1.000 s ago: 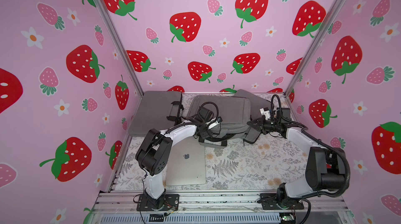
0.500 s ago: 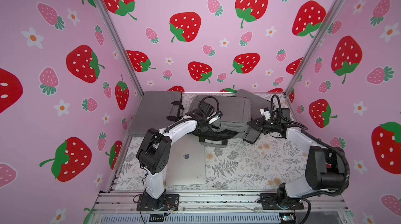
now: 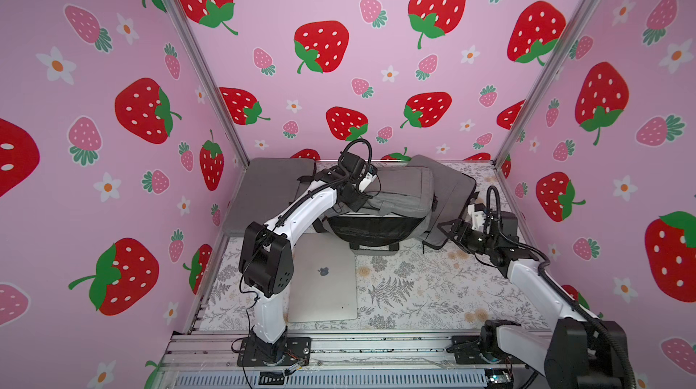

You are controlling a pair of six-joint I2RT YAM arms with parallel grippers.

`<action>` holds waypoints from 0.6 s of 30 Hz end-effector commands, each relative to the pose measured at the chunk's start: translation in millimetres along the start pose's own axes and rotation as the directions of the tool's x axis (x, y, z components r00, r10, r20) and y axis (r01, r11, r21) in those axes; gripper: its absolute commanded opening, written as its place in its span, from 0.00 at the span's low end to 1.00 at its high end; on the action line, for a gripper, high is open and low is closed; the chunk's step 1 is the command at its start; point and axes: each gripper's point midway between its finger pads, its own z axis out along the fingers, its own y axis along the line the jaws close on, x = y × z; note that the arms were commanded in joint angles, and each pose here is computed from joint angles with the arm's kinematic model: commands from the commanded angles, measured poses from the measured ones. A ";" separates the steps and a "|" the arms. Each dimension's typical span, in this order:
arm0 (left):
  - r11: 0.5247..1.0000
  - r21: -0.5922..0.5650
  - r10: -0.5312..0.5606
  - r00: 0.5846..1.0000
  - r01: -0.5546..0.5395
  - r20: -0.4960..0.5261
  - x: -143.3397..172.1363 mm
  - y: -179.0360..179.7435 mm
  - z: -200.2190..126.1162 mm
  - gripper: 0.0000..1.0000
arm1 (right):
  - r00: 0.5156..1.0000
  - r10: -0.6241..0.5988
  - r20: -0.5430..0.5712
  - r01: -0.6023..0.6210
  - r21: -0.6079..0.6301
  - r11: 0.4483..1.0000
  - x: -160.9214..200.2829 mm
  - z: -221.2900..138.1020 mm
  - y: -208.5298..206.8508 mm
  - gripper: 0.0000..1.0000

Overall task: Open the zippered laptop bag and take out the laptop
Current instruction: Open the bag flap on the zippered laptop bag.

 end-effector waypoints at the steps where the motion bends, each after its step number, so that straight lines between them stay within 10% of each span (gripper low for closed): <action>1: 0.978 0.152 -0.144 0.989 0.140 0.017 -15.4 -20.8 -16.3 0.00 | 0.999 0.028 0.030 -0.028 -0.014 1.000 5.8 8.0 1.7 0.75; 18: 0.915 0.337 -0.263 0.962 0.223 0.077 -47.5 -46.4 -59.8 0.00 | 1.000 0.030 0.007 -0.029 -0.110 0.993 13.1 98.1 37.8 0.60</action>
